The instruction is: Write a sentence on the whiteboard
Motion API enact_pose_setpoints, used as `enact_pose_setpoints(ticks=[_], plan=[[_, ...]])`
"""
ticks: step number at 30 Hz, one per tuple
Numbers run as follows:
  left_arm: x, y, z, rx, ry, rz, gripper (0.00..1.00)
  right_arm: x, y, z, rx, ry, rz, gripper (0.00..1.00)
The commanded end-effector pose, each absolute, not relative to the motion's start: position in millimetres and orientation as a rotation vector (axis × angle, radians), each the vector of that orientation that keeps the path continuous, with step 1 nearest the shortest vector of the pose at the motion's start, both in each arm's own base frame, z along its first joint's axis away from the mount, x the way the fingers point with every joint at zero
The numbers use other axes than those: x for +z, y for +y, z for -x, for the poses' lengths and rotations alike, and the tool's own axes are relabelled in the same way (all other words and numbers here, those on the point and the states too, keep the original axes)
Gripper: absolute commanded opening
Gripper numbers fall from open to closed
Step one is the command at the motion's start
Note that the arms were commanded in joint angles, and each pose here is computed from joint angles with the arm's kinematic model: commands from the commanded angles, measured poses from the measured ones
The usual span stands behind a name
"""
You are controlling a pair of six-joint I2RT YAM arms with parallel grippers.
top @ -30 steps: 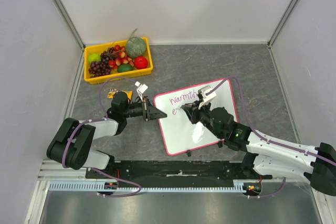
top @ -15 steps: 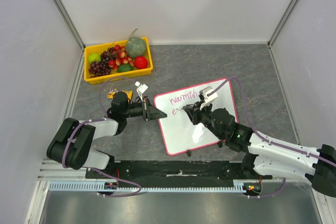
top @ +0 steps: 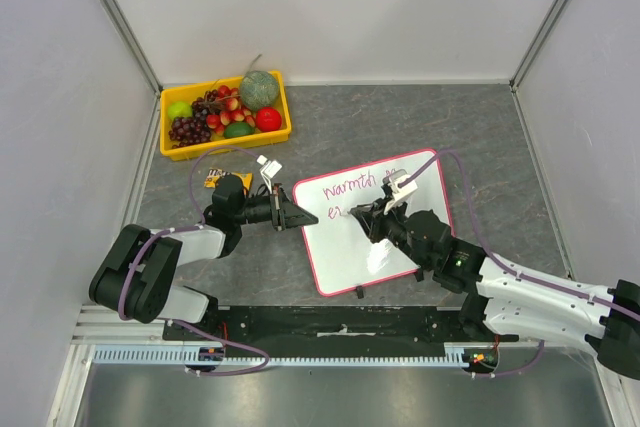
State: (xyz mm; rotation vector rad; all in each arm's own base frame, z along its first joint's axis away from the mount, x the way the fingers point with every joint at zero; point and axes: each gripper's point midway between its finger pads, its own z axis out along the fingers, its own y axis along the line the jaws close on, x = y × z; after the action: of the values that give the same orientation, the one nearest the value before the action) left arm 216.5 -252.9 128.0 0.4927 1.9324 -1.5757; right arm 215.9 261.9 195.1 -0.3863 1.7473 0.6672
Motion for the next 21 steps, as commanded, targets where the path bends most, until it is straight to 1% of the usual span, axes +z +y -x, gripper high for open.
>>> enact_pose_setpoints(ticks=[1,11,21], plan=[[102.6,-250.4,-216.3,-1.447,1.898,-0.644,0.02,179.8,252.9,-217.6,0.609,1.788,0.381,0.0],[102.0,-250.0,-216.1,-1.449,1.9,-0.642,0.02,198.0,247.2,-234.1,0.522,1.756,0.321,0.0],[102.9,-249.9,-215.7,-1.45,1.898,-0.644,0.02,209.1,247.3,-241.5,0.511,1.732,0.273,0.0]])
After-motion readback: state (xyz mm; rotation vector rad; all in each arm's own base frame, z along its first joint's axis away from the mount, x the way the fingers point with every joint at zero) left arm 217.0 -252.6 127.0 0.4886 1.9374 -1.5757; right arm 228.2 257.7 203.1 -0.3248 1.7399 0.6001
